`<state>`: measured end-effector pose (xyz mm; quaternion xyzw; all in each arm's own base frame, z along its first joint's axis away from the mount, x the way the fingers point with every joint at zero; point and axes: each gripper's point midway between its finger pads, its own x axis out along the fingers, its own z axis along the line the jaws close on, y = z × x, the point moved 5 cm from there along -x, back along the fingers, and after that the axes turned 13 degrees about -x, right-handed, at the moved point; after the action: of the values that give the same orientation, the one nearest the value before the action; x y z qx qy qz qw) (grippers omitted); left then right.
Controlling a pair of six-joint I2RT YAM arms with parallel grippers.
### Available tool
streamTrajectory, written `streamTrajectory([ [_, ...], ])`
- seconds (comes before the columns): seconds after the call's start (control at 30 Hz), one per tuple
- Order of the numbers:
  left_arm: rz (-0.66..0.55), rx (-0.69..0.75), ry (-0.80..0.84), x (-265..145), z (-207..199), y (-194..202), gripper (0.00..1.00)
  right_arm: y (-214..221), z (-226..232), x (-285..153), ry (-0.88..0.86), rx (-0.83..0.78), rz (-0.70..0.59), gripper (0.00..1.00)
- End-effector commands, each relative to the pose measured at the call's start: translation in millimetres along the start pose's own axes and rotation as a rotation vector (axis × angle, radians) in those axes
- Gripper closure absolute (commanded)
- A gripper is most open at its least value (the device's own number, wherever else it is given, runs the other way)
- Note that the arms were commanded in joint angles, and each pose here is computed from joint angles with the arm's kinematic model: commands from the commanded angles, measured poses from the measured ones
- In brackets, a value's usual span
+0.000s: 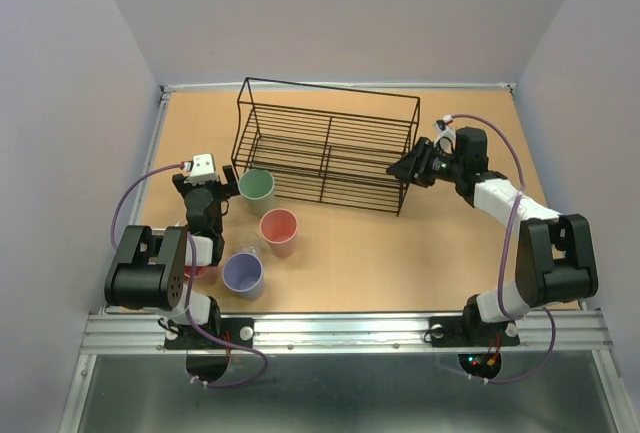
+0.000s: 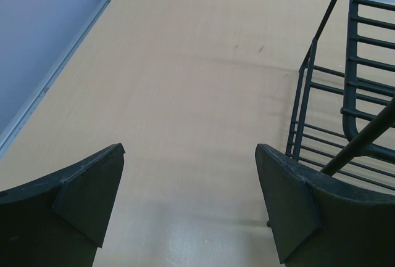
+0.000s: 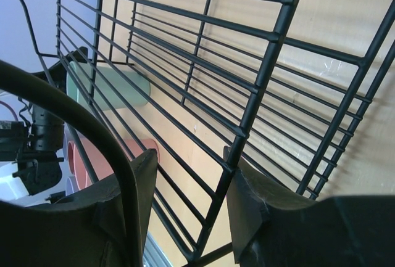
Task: Load the cups into the dish rack
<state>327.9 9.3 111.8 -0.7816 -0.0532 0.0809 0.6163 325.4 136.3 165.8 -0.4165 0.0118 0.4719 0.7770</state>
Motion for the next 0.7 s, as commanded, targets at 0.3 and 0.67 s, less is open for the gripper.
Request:
streamTrajectory([
  [0.3, -0.255, -0.059, 0.044, 1.9, -9.8, -53.6, 0.01, -12.7, 9.4, -4.4, 0.028, -0.058, 0.086, 0.0],
  [0.67, -0.254, -0.061, 0.045, 1.9, -10.0, -53.5, 0.01, -37.5, -3.8, -50.8, 0.467, -0.12, 0.056, 0.0],
])
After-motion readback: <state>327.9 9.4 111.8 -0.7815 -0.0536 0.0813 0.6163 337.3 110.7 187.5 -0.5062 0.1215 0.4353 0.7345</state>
